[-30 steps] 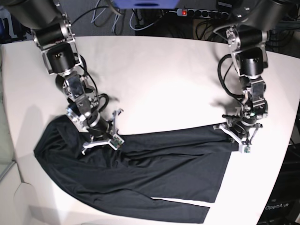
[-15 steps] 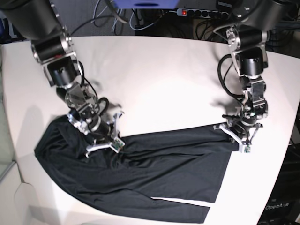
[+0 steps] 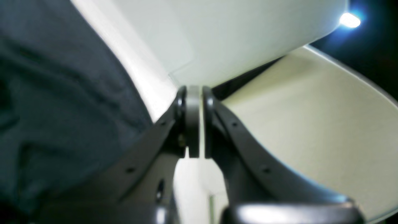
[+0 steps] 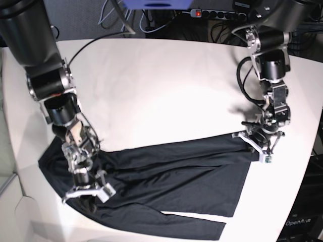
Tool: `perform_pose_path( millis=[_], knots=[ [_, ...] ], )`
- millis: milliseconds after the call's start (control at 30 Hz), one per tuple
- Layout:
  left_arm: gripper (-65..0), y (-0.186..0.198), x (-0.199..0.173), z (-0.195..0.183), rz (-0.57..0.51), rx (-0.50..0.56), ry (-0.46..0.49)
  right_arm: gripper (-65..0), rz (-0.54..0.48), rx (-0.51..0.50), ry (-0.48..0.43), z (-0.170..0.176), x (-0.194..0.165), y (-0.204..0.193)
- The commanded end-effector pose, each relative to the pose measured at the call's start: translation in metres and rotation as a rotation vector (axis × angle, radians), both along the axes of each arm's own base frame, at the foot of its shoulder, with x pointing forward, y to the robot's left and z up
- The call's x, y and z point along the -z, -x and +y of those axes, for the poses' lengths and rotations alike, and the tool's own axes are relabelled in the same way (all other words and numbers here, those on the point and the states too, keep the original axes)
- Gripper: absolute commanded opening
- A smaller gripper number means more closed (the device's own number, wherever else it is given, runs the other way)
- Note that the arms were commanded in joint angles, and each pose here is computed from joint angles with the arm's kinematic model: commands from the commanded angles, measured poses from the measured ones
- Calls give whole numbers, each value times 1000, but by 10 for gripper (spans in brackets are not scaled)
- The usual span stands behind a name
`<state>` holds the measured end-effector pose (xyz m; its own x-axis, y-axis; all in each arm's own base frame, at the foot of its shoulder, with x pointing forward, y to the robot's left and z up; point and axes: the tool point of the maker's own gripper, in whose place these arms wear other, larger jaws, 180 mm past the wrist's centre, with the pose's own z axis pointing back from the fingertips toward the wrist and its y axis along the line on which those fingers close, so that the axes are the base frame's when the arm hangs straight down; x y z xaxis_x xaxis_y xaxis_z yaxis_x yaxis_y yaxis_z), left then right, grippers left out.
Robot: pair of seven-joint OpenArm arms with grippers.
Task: Fold the T-shirt properly
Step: 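Pull the right gripper's held fabric outward to the shirt's side edge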
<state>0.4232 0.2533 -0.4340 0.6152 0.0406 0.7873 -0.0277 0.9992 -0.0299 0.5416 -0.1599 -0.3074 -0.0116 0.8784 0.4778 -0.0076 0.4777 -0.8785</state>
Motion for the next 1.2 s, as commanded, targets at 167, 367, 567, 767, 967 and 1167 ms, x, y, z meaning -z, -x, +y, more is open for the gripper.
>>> perform_pose_path(
  millis=[167, 367, 567, 767, 967, 1167],
  knots=[
    [-650, 15, 15, 13, 104, -12, -49, -650, 37, 1, 18, -8, 24, 17],
    [-650, 15, 15, 13, 104, -12, -49, -650, 172, -34, 23, -31, 58, 38],
    [-650, 14, 14, 13, 103, -12, -49, -650, 270, -94, -84, -34, 67, 59],
    [-650, 16, 16, 13, 120, 9, -95, -650, 346, -93, -280, -46, 65, 69],
    [-650, 16, 17, 12, 125, 18, -109, -650, 404, -67, -397, -65, 66, 73],
    [-650, 16, 16, 15, 127, 18, -119, -650, 435, -10, -452, -90, 68, 79]
  ],
)
